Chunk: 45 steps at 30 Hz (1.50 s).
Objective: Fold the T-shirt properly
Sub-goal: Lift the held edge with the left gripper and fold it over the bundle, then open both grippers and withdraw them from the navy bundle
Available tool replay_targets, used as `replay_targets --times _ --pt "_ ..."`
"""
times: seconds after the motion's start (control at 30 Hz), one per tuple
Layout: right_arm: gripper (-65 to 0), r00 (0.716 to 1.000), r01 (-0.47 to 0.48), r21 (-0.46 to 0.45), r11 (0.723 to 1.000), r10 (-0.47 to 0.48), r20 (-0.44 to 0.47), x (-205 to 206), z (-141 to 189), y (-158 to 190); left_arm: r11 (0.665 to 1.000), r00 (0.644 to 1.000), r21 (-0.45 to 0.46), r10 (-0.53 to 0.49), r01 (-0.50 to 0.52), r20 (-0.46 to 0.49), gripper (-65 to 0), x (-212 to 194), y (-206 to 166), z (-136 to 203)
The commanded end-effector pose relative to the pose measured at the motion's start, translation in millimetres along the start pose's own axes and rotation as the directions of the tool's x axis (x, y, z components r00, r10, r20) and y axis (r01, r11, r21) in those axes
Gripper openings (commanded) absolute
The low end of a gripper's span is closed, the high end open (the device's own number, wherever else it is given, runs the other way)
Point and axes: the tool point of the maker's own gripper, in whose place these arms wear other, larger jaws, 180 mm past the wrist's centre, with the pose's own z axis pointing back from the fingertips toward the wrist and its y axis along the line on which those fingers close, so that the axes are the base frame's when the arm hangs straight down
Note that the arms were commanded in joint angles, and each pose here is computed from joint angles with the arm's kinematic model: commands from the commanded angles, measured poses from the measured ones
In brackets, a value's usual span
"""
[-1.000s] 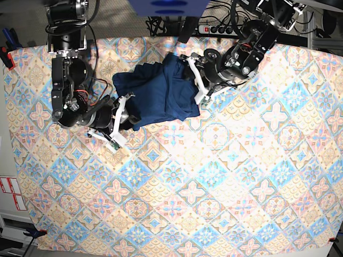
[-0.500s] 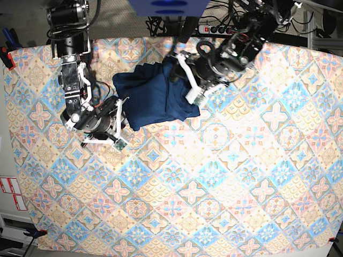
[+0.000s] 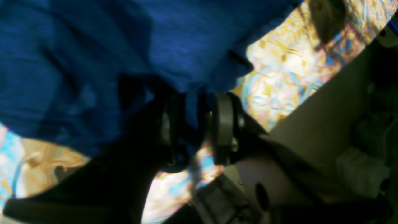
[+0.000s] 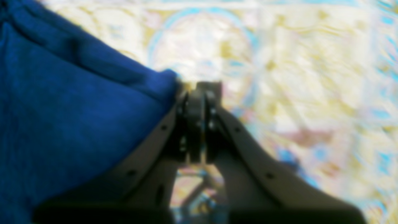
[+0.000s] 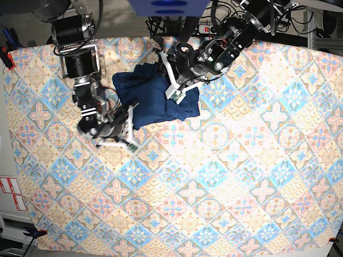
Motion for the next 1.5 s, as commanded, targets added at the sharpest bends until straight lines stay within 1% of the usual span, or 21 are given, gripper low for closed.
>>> replay_targets --times 0.0,0.1,0.2,0.33,0.4,0.53,0.73,0.8,0.87,0.93,1.03,1.1,1.13,1.2,1.33,1.4,1.47 --pt "-63.2 1.0 -0.022 -0.001 1.0 0.022 0.006 5 0 -2 1.0 1.0 0.021 -0.008 0.008 -0.003 -48.0 -1 11 1" --pt "-63.2 0.998 -0.05 0.016 0.999 0.051 -0.037 -7 -6 6 0.993 0.998 0.098 -0.059 0.062 -0.031 -48.0 -11 36 4" --pt "-63.3 0.995 -0.063 -0.003 0.998 0.062 -0.078 -26 -2 -6 0.984 0.994 0.147 -0.097 0.103 -0.046 -48.0 -15 52 10" --pt "-63.3 0.991 -0.059 0.003 0.998 0.059 -0.119 -55 0 1 0.968 0.989 0.203 -0.137 0.147 -0.063 -48.0 -18 72 16" --pt "-63.3 0.988 -0.075 -0.015 0.997 0.072 -0.134 -66 8 -4 0.959 0.985 0.228 -0.159 0.168 -0.06 -47.9 -14 78 17" --pt "-63.4 0.984 -0.124 -0.049 0.991 0.116 -0.138 -81 26 -5 0.933 0.975 0.285 -0.218 0.221 -0.042 -47.7 4 90 20" --pt "-63.4 0.976 -0.185 -0.058 0.981 0.177 -0.128 -94 46 13 0.892 0.956 0.358 -0.293 0.277 -0.01 -47.6 38 106 27" --pt "-63.5 0.975 -0.198 -0.068 0.978 0.19 -0.114 -91 52 15 0.877 0.948 0.381 -0.318 0.293 0.003 -47.9 50 110 30" --pt "-63.5 0.978 -0.194 -0.098 0.976 0.185 -0.093 -84 59 9 0.869 0.945 0.394 -0.327 0.299 0.004 -48.0 53 113 32" --pt "-63.5 0.983 -0.175 -0.135 0.975 0.166 -0.076 -80 67 -3 0.868 0.95 0.412 -0.311 0.278 0.012 -48.1 54 119 37" --pt "-63.5 0.989 -0.14 -0.183 0.973 0.131 -0.062 -79 76 -20 0.876 0.969 0.436 -0.245 0.208 0.029 -48.1 48 129 50" --pt "-63.5 0.992 -0.125 -0.198 0.972 0.116 -0.057 -78 79 -26 0.878 0.975 0.449 -0.213 0.164 0.061 -48.1 46 132 61" --pt "-63.5 0.992 -0.126 -0.209 0.97 0.119 -0.044 -71 80 -31 0.879 0.978 0.456 -0.195 0.139 0.078 -48.1 44 133 68" --pt "-63.5 0.994 -0.11 -0.221 0.969 0.112 -0.003 -53 80 -34 0.871 0.982 0.482 -0.16 0.094 0.097 -48.1 40 143 81" --pt "-63.5 0.993 -0.097 -0.221 0.97 0.108 0.037 -36 77 -32 0.834 0.992 0.552 -0.063 -0.011 0.114 -48.1 21 177 103" --pt "-63.5 0.993 -0.093 -0.223 0.97 0.107 0.053 -28 77 -32 0.82 0.993 0.57 -0.03 -0.042 0.116 -48.1 11 185 110" --pt "-63.5 0.992 -0.084 -0.219 0.972 0.103 0.076 -19 75 -29 0.819 0.994 0.571 -0.01 -0.056 0.112 -48.1 1 186 112"
